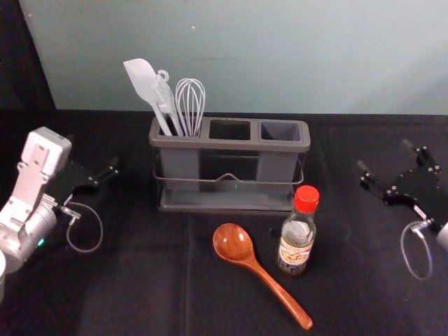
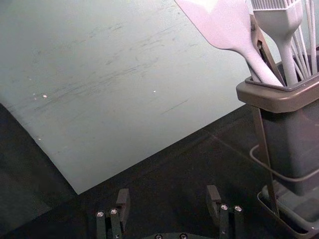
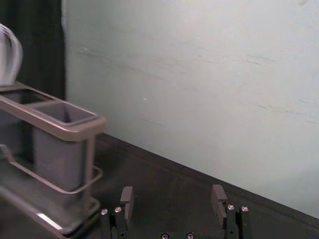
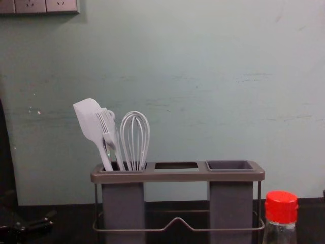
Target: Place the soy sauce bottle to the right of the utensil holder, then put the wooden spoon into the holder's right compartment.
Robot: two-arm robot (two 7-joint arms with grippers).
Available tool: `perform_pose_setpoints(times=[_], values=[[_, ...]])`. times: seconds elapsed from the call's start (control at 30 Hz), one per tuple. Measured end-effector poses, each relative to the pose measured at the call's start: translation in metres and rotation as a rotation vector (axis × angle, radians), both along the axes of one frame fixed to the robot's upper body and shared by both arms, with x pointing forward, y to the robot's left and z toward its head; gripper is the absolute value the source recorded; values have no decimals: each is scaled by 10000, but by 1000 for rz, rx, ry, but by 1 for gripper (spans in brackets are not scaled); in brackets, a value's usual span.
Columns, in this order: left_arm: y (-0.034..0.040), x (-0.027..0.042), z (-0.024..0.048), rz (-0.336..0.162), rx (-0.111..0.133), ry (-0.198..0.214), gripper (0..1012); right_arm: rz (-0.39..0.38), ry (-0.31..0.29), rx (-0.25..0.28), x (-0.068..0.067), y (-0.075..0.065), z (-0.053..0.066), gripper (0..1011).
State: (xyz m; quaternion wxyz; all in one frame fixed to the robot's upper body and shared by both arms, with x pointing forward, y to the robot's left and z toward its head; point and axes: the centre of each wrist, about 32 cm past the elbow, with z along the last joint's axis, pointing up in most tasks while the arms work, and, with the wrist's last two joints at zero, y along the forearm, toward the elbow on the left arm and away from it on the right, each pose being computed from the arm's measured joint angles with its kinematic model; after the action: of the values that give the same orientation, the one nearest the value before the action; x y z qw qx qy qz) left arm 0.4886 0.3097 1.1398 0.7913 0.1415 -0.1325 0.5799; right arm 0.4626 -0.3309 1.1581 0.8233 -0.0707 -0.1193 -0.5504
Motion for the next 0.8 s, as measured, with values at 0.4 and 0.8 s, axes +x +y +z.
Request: perform_pose_setpoints(times=[0.4,0.8], values=[[0,0,0,0,0,0,1005,182,47,17,-237,-301,167,1002],[0,0,0,0,0,0,1005,384,101,114,-335,-430,262,1002]])
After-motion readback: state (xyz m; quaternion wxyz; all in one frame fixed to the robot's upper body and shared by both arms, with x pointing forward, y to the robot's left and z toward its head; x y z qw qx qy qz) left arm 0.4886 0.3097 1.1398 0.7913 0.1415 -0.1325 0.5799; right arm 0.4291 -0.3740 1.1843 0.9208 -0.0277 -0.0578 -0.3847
